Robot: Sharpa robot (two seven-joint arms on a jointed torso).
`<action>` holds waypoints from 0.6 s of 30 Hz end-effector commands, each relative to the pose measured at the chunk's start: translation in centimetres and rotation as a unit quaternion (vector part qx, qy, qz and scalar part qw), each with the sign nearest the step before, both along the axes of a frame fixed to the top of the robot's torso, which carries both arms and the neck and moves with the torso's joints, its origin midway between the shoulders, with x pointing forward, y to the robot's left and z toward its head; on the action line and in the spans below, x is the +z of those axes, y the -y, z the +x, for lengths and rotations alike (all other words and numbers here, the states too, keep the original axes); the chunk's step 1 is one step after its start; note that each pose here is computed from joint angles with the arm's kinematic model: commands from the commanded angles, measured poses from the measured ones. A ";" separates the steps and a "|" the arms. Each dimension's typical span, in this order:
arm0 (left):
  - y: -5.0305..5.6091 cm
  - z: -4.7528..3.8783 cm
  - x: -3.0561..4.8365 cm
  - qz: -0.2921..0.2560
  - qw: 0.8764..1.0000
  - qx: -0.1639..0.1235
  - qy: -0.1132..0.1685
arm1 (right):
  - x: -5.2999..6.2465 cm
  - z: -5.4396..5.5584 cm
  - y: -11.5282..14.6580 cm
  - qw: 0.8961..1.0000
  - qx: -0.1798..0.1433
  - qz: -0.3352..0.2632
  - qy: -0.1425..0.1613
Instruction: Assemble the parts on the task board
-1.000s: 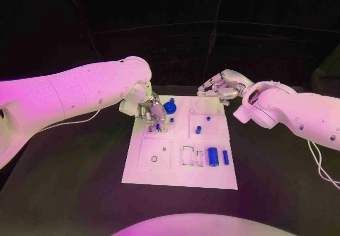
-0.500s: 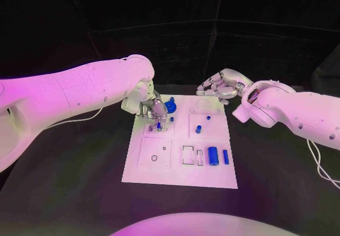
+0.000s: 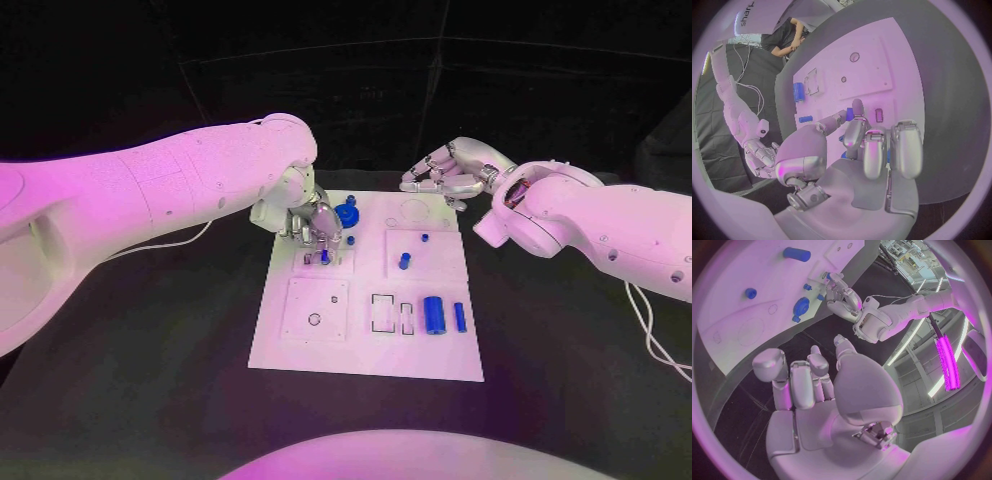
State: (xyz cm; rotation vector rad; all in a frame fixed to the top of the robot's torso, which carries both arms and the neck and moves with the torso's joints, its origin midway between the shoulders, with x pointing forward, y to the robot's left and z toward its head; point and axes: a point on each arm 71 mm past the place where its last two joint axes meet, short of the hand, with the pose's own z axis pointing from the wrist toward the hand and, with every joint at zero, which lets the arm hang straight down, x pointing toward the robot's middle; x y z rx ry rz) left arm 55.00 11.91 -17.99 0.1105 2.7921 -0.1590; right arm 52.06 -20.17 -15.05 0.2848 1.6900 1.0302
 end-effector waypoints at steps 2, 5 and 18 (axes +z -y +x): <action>-0.3 0.09 -0.20 0.012 1.000 0.007 -0.001 | 0.1 0.0 -0.1 1.000 0.003 0.002 0.001; -0.4 0.15 -0.34 0.013 1.000 0.010 0.000 | 0.1 0.0 -0.2 1.000 0.003 0.003 0.001; -0.6 0.30 -0.49 0.017 1.000 0.013 0.001 | 0.1 0.0 -0.2 1.000 0.004 0.003 0.001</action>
